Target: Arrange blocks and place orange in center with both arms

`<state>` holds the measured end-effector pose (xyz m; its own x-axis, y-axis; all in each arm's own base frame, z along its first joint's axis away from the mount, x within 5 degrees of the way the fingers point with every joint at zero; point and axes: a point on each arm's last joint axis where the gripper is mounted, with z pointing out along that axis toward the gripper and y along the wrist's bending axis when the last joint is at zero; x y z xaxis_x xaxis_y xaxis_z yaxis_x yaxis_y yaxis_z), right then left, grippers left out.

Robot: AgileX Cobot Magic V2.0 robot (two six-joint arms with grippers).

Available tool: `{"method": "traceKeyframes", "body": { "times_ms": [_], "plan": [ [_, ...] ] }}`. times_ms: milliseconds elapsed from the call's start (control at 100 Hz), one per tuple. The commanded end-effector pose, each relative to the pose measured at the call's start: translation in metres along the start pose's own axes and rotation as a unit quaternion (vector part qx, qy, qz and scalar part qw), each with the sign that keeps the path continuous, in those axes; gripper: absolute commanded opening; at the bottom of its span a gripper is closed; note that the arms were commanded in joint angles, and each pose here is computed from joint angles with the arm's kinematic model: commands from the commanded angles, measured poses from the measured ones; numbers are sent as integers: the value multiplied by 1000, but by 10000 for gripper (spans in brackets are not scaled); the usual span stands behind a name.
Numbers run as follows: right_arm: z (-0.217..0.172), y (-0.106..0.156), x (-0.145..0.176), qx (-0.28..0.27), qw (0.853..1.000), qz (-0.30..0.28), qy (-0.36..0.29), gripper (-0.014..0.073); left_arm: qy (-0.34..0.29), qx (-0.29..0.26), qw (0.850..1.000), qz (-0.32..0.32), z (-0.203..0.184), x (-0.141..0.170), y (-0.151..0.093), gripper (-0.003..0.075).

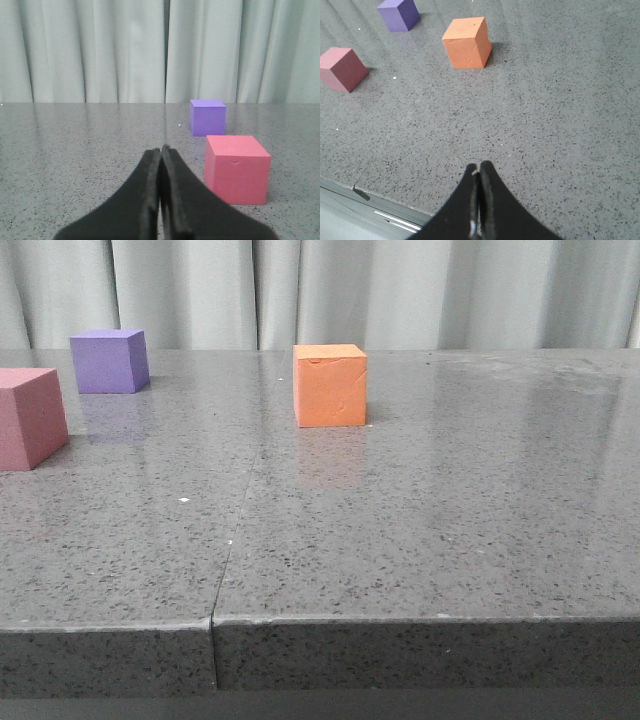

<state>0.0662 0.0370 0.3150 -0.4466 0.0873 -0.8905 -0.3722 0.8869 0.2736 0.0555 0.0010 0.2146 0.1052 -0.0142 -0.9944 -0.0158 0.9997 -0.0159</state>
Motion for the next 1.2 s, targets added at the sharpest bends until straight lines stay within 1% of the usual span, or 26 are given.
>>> {"method": "traceKeyframes", "body": {
  "times_ms": [0,80,120,250,420,560,660,840,990,1190],
  "plan": [
    [-10,1,-7,-10,998,-10,-60,-68,-38,3,999,-14,-2,1,0,-20],
    [-14,-1,-3,-11,997,-13,-70,-68,-40,2,998,-48,-2,-2,0,-20],
    [-15,-1,0,-11,997,-13,-72,-68,-40,2,998,-55,-2,-4,0,-20],
    [-16,-2,1,-12,997,-13,-75,-68,-49,4,997,-55,-3,-17,0,-20],
    [-16,-2,1,-12,997,-13,-74,-68,-55,6,998,-42,-2,-43,-1,-20],
    [-16,-2,1,-12,997,-13,-74,-68,-39,6,999,-18,3,-65,-2,-20],
    [-16,-2,1,-12,997,-13,-74,-68,-6,5,1000,-4,12,-81,-2,-20],
    [-16,-2,1,-12,997,-13,-75,-68,67,5,998,-4,38,-107,-3,-20],
    [-16,-2,1,-12,997,-13,-75,-68,141,5,990,-4,68,-121,-4,-20],
    [-16,-2,1,-12,997,-13,-75,-68,211,5,977,-4,105,-140,-4,-20]
  ]
}}
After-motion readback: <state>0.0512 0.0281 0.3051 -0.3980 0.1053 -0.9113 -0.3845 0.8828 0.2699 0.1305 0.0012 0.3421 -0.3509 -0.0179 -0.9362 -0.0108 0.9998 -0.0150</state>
